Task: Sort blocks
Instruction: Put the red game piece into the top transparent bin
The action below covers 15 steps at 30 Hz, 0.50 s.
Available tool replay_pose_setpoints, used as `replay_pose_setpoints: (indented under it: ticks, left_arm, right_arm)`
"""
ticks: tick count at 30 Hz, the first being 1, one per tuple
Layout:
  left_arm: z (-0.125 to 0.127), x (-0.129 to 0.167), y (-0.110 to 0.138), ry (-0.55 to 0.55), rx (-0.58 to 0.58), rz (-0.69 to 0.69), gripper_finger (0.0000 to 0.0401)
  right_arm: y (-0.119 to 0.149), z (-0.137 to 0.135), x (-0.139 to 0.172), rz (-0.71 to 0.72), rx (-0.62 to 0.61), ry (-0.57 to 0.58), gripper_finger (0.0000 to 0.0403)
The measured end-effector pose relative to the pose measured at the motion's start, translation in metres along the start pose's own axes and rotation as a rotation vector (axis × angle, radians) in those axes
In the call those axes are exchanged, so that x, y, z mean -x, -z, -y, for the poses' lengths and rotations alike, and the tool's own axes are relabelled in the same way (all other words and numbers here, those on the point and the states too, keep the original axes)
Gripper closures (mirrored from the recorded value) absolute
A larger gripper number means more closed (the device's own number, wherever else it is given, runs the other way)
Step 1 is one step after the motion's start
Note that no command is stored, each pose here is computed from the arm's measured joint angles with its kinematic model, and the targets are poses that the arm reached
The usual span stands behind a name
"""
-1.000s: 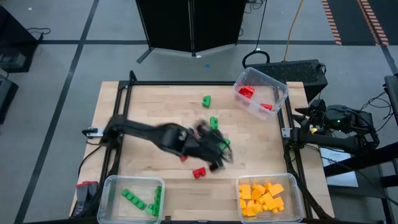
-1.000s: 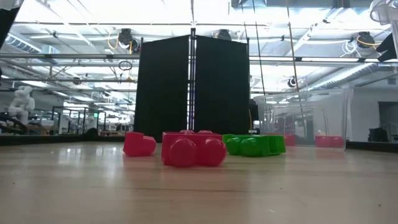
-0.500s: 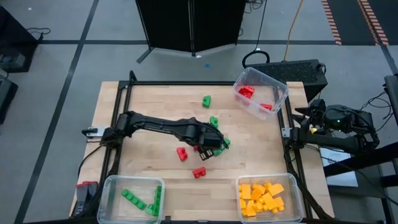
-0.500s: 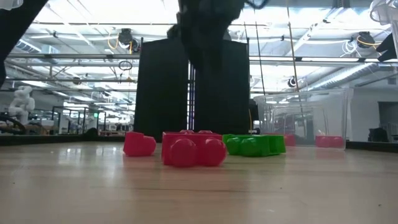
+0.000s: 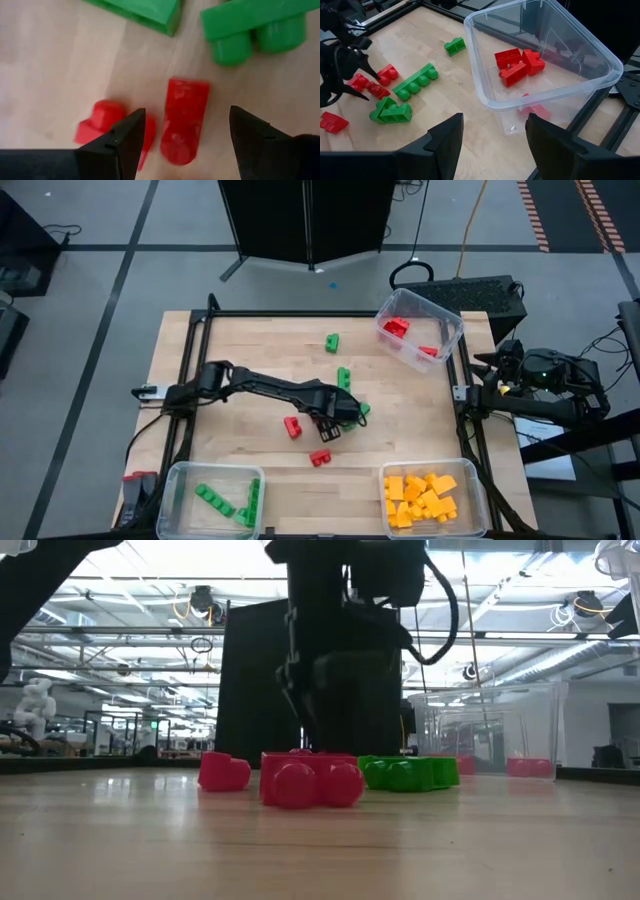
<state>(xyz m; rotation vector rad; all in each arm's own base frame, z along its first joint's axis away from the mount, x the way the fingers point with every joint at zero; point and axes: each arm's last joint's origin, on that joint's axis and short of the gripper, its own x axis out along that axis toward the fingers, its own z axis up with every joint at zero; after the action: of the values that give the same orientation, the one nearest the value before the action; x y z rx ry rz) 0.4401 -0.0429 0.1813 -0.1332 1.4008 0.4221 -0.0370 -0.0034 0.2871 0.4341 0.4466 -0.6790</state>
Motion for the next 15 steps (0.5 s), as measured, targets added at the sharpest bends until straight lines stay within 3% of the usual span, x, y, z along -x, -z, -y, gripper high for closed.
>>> replay_pose_setpoints:
  ticks: [5,8,15]
  left_arm:
    - [-0.003,-0.024,0.011,0.026,0.030,-0.057,0.0183]
    - [-0.004,-0.029,0.013,0.033,0.051,-0.056,0.0205]
    - [-0.003,-0.031,0.014,0.042,0.057,-0.042,0.0371]
  right_arm:
    - [0.000,0.000,0.000,0.000,0.003,0.000,0.0195]
    - [0.000,0.000,0.000,0.000,0.003,0.000,0.0195]
    - [0.000,0.000,0.000,-0.001,0.004,0.000,0.0195]
